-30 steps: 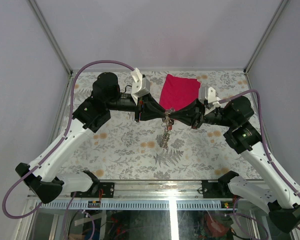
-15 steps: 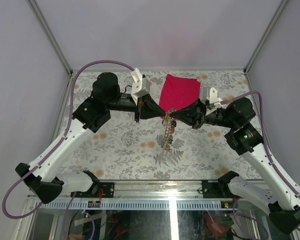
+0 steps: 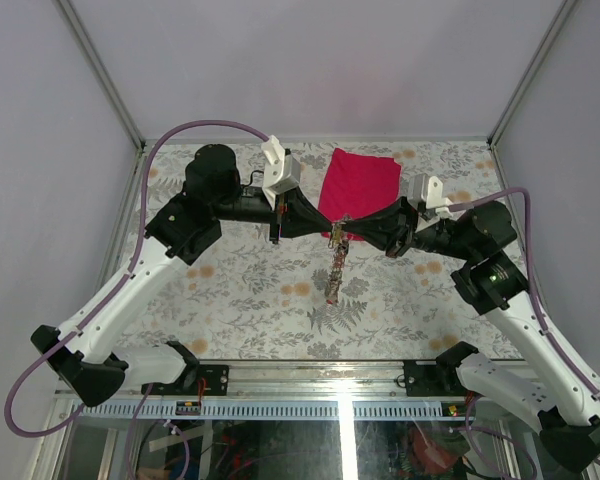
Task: Put the keys on the keyring
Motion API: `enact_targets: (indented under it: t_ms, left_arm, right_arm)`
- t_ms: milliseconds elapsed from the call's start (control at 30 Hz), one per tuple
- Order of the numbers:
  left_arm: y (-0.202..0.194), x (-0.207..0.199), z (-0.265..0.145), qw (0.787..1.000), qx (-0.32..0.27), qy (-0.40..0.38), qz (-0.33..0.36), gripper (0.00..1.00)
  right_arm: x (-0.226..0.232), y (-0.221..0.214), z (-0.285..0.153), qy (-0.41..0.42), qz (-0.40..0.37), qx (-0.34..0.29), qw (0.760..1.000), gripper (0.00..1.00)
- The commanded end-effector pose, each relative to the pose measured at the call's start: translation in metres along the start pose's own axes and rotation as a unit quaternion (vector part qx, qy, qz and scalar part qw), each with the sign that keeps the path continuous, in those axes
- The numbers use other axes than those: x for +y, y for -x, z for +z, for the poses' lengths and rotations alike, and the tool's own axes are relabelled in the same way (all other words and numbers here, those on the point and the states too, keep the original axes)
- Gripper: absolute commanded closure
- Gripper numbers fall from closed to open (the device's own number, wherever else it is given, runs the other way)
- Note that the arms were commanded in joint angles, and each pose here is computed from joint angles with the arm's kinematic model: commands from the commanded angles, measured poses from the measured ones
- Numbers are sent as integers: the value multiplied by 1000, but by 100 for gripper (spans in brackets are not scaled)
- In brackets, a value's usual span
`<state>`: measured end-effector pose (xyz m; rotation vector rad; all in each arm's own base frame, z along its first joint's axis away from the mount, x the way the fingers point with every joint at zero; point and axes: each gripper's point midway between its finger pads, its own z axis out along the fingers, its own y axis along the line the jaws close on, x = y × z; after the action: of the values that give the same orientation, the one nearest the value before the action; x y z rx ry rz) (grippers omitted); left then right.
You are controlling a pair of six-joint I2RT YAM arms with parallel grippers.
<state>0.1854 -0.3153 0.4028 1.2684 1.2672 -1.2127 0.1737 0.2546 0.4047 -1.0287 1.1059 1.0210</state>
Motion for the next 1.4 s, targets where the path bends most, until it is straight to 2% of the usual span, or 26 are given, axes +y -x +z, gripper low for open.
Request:
enact_targets:
  t_ms: [0,167,200,367,500,667,767,967,1367]
  left_arm:
    - [6,4,2,1000,-7,-2,8,100]
    - [3,5,4,1000,-3,-5,1,100]
    - [2,6,4,1000,-2,-3,0,98]
    - [6,7,1,1000,-5,8,9,74]
    - [20,8,-3,999,-25,27,22,66]
    - [46,13,-12,992,-84,76,47,60]
    - [55,8,-14,991,-100,71,57,58]
    - [44,-1,-4,995,-86,15,45,58]
    - [34,4,3,996,-82,6,34,61]
  right_arm:
    - [-1,60,-3,-19,-69,-93,993,100]
    - [-3,60,1,-16,-59,-112,992,100]
    - [-3,60,1,-16,-57,-113,992,100]
    - [-3,57,1,-14,-57,-108,992,100]
    - [-2,53,1,-13,-57,-99,993,100]
    - [1,48,2,-2,-53,-89,995,100]
    - [1,48,1,-1,-52,-89,995,100]
    - [3,52,1,2,-56,-92,994,100]
    - [8,55,2,19,-53,-94,994,100]
